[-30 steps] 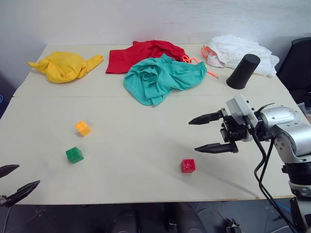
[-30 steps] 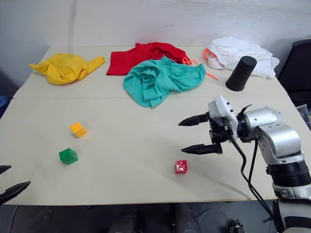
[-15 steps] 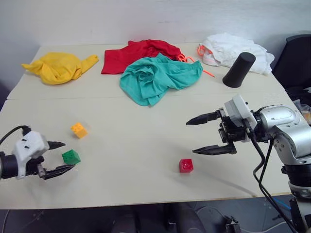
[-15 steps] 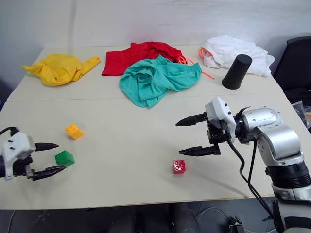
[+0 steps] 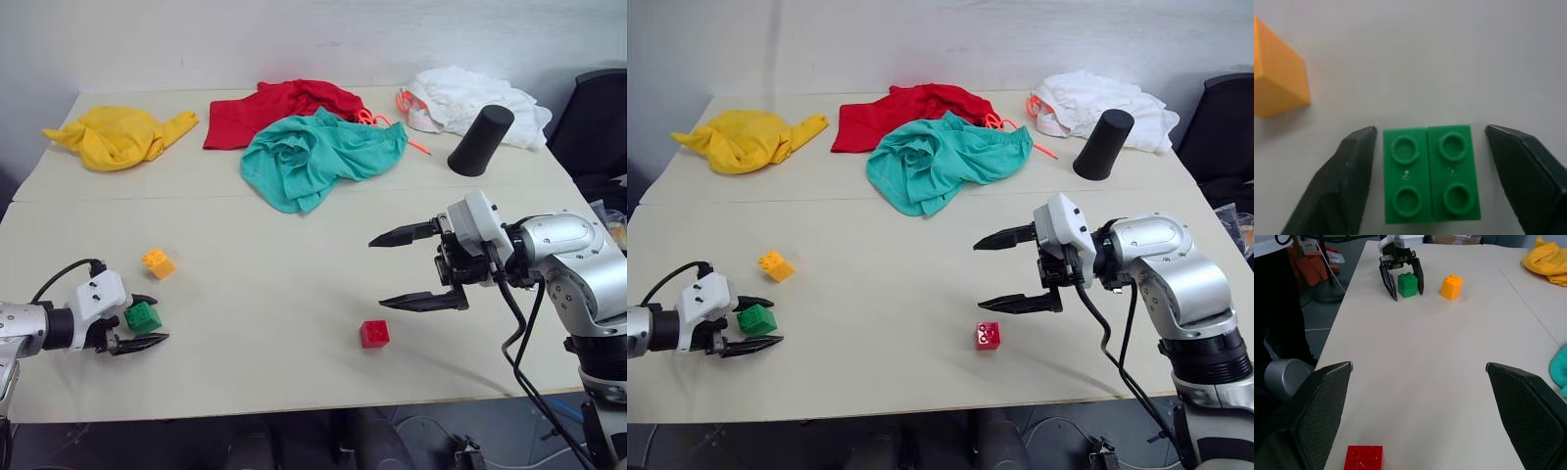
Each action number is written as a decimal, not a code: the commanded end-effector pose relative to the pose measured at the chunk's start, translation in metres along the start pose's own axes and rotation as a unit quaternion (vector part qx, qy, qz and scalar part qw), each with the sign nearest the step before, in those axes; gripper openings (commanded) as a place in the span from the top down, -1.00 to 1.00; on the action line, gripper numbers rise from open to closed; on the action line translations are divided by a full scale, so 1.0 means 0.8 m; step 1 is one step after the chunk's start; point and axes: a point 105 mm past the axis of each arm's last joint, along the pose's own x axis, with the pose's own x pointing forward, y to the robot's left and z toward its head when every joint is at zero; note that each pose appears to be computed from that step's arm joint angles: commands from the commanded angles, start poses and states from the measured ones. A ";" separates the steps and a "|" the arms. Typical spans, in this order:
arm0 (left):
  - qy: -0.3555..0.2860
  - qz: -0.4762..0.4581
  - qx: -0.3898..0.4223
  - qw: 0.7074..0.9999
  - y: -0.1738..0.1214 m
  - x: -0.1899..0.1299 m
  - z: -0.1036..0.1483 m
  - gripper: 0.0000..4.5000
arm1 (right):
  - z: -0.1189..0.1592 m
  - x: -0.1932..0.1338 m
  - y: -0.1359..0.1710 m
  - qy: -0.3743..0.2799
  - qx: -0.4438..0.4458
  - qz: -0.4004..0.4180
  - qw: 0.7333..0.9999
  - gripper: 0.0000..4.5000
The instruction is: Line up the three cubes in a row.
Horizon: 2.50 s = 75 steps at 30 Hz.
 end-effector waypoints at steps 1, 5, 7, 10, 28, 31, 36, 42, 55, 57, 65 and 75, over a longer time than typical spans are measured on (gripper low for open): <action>0.002 0.001 -0.001 1.000 0.002 -0.006 -0.006 -0.10 | 0.010 -0.001 0.002 -0.002 -0.021 -0.001 1.000 -1.00; 0.006 -0.004 -0.002 1.000 0.003 -0.012 -0.010 0.33 | 0.010 -0.001 0.002 -0.001 -0.023 -0.002 1.000 -1.00; -0.003 -0.012 0.006 1.000 0.002 -0.012 -0.001 0.32 | 0.008 -0.002 0.001 0.001 -0.022 -0.002 1.000 -1.00; -0.031 -0.045 0.034 0.998 -0.012 0.002 0.029 0.32 | 0.001 -0.007 0.002 0.012 -0.016 -0.004 1.000 -1.00; -0.062 -0.210 0.218 0.951 -0.126 0.141 0.164 0.32 | -0.046 -0.030 0.054 0.095 0.015 0.000 0.995 -1.00; -0.055 -0.222 0.212 0.950 -0.135 0.146 0.161 0.32 | -0.047 -0.030 0.059 0.095 0.020 -0.006 0.995 -1.00; -0.067 -0.248 0.200 0.946 -0.155 0.148 0.158 0.32 | -0.051 -0.031 0.065 0.100 0.025 -0.013 0.995 -1.00; -0.064 -0.239 0.197 0.949 -0.154 0.152 0.154 0.32 | -0.052 -0.032 0.061 0.102 0.025 -0.016 0.994 -1.00; -0.053 -0.192 0.119 0.973 -0.131 0.115 0.135 -0.99 | -0.056 -0.026 0.049 0.094 0.016 -0.012 0.995 -1.00; -0.033 -0.158 0.087 0.983 -0.117 0.087 0.114 -0.99 | -0.056 -0.025 0.044 0.091 0.011 -0.010 0.996 -1.00; -0.018 0.107 -0.091 0.990 -0.044 -0.028 0.016 -0.99 | -0.026 -0.016 0.011 0.017 0.018 -0.022 0.999 -1.00; -0.059 0.218 -0.116 0.967 -0.017 -0.076 -0.020 -0.99 | -0.014 -0.014 -0.004 -0.005 0.035 -0.008 0.999 -1.00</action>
